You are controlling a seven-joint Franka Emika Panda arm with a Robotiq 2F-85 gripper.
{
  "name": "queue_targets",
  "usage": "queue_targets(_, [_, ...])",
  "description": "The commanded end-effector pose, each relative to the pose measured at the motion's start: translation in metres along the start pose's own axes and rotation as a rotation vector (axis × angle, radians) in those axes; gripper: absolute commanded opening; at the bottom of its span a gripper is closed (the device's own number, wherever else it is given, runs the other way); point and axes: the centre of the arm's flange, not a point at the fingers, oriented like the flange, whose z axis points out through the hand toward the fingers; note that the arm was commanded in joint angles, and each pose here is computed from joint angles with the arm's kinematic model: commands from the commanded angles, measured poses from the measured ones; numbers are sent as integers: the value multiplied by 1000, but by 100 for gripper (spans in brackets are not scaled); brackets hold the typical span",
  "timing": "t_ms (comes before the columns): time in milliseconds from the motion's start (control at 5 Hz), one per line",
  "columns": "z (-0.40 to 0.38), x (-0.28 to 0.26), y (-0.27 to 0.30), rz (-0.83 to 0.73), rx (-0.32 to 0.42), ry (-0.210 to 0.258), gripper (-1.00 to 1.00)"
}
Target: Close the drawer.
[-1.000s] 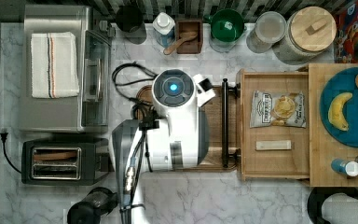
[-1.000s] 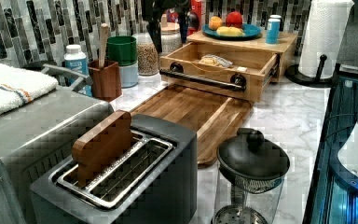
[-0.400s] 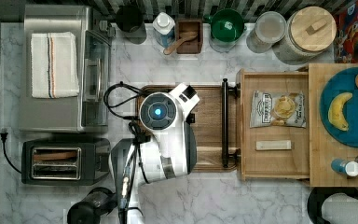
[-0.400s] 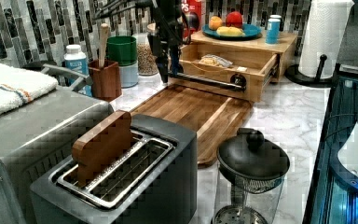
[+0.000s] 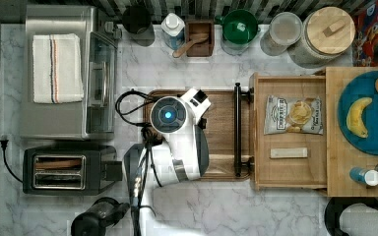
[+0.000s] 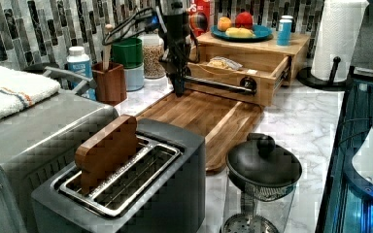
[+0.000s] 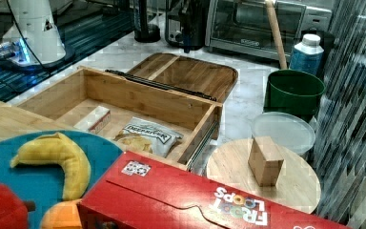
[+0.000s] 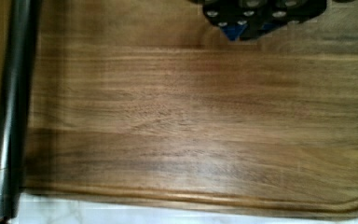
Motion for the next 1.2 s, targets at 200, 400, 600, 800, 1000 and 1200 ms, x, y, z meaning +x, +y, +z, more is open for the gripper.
queue_targets(200, [1, 32, 81, -7, -13, 32, -100])
queue_targets(400, [-6, 32, 98, -23, -42, 50, -100])
queue_targets(600, [-10, 35, 113, -31, -48, 55, -100])
queue_targets(800, [2, 40, 127, -36, -57, 81, -100])
queue_targets(1000, [15, 40, 145, -40, -75, 133, -100])
queue_targets(1200, [13, 37, 169, -46, -79, 122, -100])
